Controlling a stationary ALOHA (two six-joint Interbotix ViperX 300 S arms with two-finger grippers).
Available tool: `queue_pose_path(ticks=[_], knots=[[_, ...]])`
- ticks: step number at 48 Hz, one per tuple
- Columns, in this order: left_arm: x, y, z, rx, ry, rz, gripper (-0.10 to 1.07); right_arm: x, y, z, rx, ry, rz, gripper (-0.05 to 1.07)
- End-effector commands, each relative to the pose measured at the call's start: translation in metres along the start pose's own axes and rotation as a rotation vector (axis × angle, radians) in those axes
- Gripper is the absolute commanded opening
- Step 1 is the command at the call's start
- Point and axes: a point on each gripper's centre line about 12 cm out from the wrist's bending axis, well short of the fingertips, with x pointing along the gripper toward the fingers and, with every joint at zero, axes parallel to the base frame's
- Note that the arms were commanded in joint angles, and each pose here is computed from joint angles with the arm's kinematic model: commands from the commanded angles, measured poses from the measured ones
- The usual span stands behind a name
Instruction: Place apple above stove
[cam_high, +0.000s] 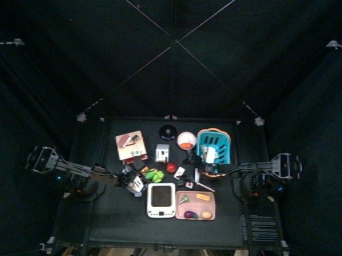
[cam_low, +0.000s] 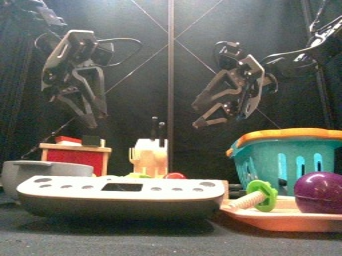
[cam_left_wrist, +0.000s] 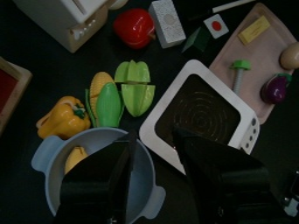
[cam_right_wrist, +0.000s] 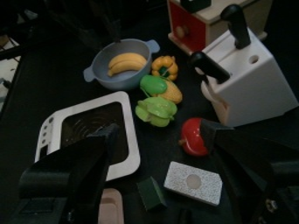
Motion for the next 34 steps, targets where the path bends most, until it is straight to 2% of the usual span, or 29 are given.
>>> queue_pose_path(ticks=[1,4,7,10,11,14,18,21,23,26,28,30,31,34], knots=[[-0.003,-0.002,0.006,0.008,-0.022,-0.012,0.78,0.007,-0.001,0.012,0.007,-0.003,-0.013,1.03],[-0.002,0.003,0.009,0.054,-0.050,0.005,0.78,0.018,-0.003,0.017,0.028,0.035,-0.047,1.03],[0.002,0.018,0.010,0.116,-0.077,0.052,0.78,0.028,-0.008,0.022,0.079,0.086,-0.094,1.03],[0.003,0.036,0.013,0.159,-0.107,0.099,0.78,0.035,-0.012,0.024,0.173,0.124,-0.135,1.03],[0.001,0.043,0.014,0.169,-0.123,0.115,0.78,0.038,-0.013,0.024,0.247,0.140,-0.154,1.03],[-0.004,0.063,0.018,0.176,-0.160,0.156,0.78,0.044,-0.013,0.026,0.351,0.165,-0.175,1.03],[-0.020,0.086,0.029,0.167,-0.234,0.225,0.77,0.049,-0.011,0.036,0.424,0.198,-0.187,1.03],[-0.027,0.090,0.028,0.208,-0.267,0.229,0.77,0.050,-0.006,0.050,0.467,0.244,-0.192,1.03],[-0.030,0.091,0.031,0.240,-0.294,0.233,0.77,0.049,-0.005,0.061,0.503,0.310,-0.209,1.03],[-0.032,0.096,0.033,0.263,-0.311,0.270,0.77,0.043,-0.008,0.070,0.554,0.411,-0.264,1.03],[-0.032,0.099,0.033,0.269,-0.316,0.295,0.77,0.040,-0.010,0.074,0.556,0.449,-0.306,1.03],[-0.033,0.102,0.034,0.285,-0.321,0.318,0.77,0.037,-0.011,0.074,0.574,0.465,-0.352,1.03],[-0.033,0.102,0.034,0.283,-0.322,0.320,0.77,0.035,-0.013,0.071,0.613,0.472,-0.404,1.03],[-0.032,0.101,0.031,0.271,-0.313,0.310,0.77,0.036,-0.006,0.065,0.632,0.451,-0.472,1.03]])
